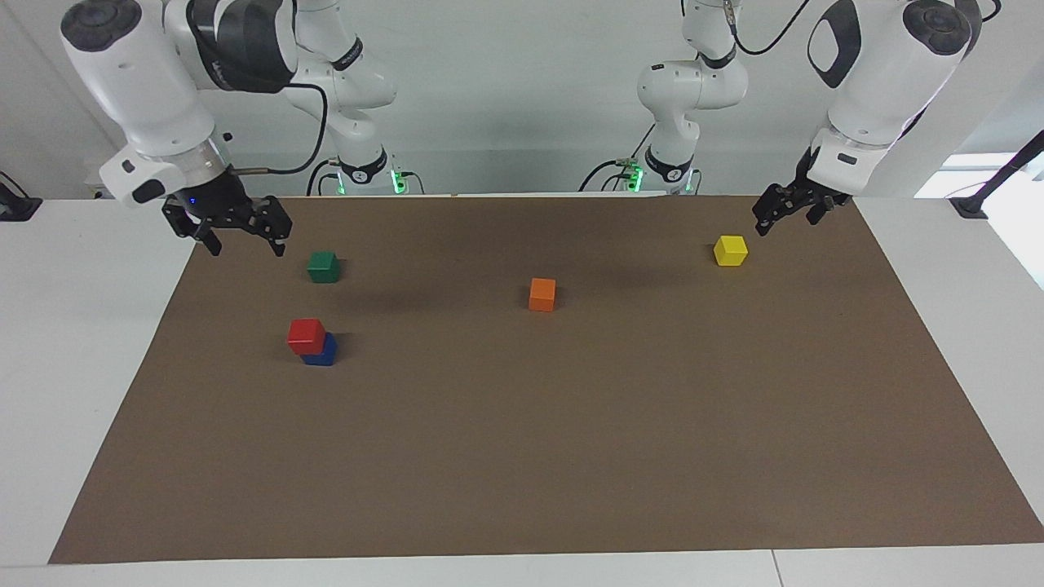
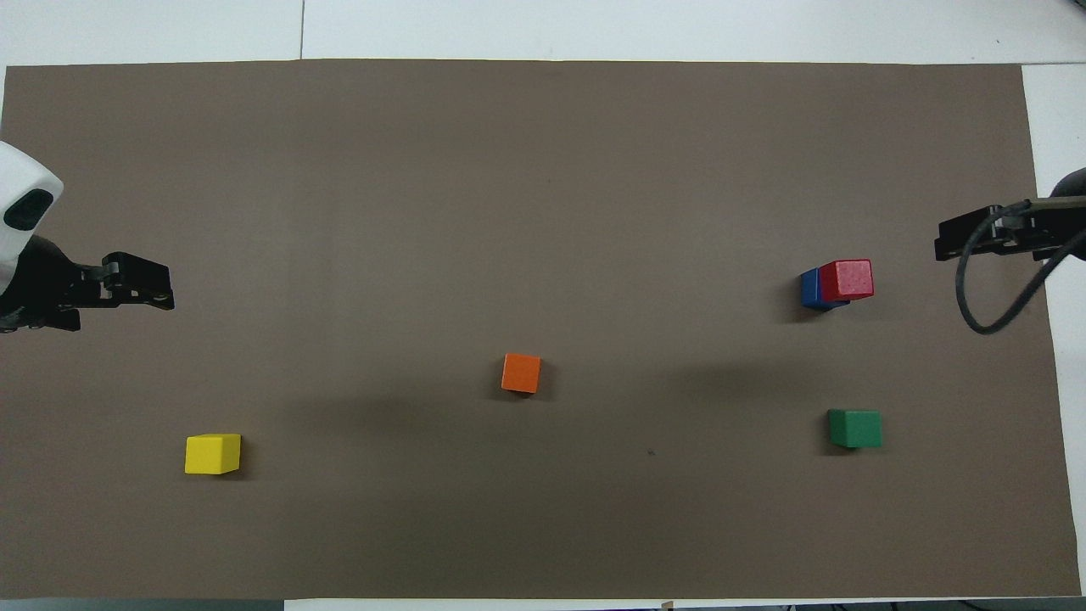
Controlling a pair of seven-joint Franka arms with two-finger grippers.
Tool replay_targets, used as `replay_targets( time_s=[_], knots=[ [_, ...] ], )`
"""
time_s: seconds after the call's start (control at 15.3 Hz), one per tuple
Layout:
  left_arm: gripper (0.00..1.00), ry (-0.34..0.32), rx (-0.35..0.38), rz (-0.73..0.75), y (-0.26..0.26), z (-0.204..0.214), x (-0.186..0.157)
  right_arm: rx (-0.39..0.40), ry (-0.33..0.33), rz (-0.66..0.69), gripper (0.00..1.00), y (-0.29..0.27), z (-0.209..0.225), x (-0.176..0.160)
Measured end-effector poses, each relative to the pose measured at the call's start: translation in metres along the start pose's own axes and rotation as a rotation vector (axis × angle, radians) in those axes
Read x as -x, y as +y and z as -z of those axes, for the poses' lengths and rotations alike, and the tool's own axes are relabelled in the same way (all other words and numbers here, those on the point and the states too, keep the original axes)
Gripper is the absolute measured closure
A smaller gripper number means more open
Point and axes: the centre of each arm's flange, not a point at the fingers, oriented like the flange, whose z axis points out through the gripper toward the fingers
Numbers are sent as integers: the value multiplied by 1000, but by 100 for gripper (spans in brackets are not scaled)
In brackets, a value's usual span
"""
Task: Transfer red block to right arm and stack on blue block
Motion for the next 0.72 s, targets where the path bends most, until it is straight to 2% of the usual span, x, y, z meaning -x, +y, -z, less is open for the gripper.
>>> replay_targets(
  time_s=[0.33,0.72],
  knots=[
    [0,9,2,-22,0,5,0,-3,-67,-23,0,14,52,37],
    [0,15,4,-48,-7,8,-2,-3,-66,-55,0,33,59,41]
  ],
)
